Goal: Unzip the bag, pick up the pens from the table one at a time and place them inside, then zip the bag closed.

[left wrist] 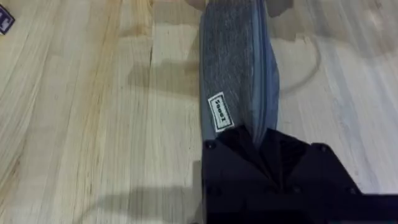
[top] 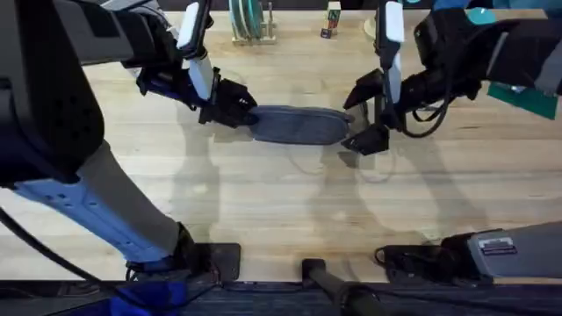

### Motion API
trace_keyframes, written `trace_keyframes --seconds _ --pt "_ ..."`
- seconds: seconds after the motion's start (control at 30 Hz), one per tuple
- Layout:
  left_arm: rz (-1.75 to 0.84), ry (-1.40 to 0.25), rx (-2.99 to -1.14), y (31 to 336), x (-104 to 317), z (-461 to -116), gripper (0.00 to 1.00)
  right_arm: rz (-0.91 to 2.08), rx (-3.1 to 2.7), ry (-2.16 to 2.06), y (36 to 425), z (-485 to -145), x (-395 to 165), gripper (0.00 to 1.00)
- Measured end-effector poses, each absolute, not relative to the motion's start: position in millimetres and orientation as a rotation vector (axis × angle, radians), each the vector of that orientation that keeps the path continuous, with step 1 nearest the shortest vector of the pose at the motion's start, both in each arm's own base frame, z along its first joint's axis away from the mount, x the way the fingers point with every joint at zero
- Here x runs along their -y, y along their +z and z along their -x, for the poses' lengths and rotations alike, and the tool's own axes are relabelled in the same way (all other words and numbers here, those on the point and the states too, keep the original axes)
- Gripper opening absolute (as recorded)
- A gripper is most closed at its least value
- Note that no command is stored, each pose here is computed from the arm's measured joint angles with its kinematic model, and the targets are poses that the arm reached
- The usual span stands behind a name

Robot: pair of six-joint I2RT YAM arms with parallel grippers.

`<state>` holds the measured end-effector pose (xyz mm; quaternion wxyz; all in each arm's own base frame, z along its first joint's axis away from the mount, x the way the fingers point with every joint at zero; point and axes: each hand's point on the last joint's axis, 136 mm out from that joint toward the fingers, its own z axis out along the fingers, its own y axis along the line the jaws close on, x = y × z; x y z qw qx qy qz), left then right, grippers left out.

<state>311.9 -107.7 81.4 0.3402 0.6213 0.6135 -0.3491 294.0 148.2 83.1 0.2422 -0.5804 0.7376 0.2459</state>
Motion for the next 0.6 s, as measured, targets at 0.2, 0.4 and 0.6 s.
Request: trace_keyframes --seconds 0.2,0.4,0.6 --pt "-1.617 -0.908 -1.597 81.4 107.7 -311.9 0.043 1.587 -2.016 0.672 83.1 -294.0 -148.2 0.997" --pt "-1.617 -0.908 -1.597 81.4 107.7 -311.9 0.042 1.587 -2.017 0.672 83.0 -294.0 -148.2 0.996" --pt "-1.617 -0.909 -1.597 81.4 107.7 -311.8 0.042 1.587 -2.012 0.660 83.0 -296.2 -147.9 0.355"
